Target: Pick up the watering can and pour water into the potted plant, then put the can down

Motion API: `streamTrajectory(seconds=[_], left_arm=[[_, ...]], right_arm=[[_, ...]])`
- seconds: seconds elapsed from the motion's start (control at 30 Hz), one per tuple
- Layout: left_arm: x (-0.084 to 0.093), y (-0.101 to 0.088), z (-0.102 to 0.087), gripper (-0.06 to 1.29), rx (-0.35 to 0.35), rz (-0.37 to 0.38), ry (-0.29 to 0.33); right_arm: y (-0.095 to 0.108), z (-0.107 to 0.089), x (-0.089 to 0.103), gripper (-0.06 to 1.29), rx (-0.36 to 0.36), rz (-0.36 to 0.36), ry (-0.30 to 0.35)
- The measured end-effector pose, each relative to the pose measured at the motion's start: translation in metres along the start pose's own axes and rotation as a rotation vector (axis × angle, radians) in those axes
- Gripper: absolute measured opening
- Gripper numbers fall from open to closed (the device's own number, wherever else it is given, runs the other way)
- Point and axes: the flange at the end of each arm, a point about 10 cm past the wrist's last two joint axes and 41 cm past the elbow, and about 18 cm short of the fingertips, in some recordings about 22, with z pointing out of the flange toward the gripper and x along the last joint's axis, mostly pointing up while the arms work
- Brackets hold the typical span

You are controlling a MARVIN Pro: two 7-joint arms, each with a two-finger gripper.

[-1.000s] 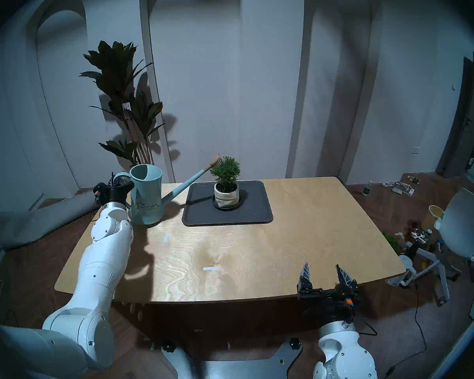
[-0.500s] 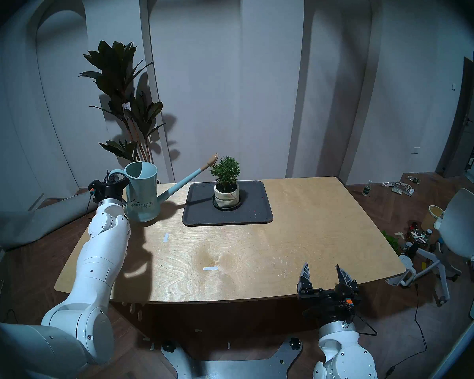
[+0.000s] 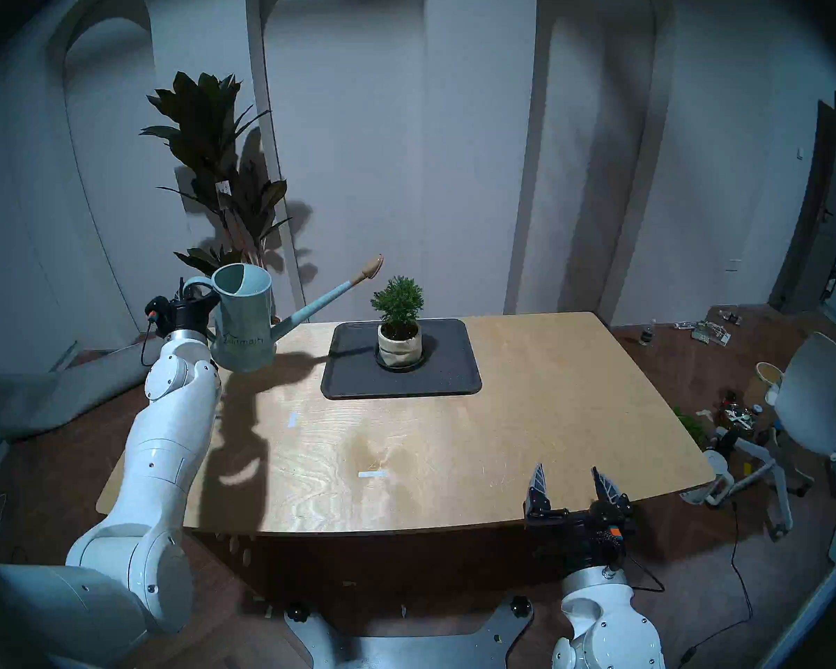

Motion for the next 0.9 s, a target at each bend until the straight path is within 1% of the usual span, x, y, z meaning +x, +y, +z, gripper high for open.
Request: streamTrajectory(seconds=[0.27, 0.57, 0.73, 0.83, 0.9], left_arm=[[0.022, 0.013, 0.012, 0.17, -0.066, 0.035, 0.029], [0.047, 0.027, 0.024, 0.17, -0.138, 0.102, 0.056], [0.06, 0.028, 0.03, 0.17, -0.158, 0.138, 0.068], [0.07, 0.024, 0.035, 0.17, -0.166, 0.169, 0.075], [0.074, 0.023, 0.037, 0.17, -0.168, 0.181, 0.076]], right_arm=[[0.0, 0.001, -0.001, 1.25, 0.001, 0.001, -0.001], [0.0, 0.002, -0.002, 1.25, 0.001, 0.001, -0.001], [0.0, 0.002, -0.002, 1.25, 0.001, 0.001, -0.001], [0.0, 0.002, -0.002, 1.25, 0.002, 0.001, -0.001], [0.0, 0.002, -0.002, 1.25, 0.002, 0.001, -0.001]])
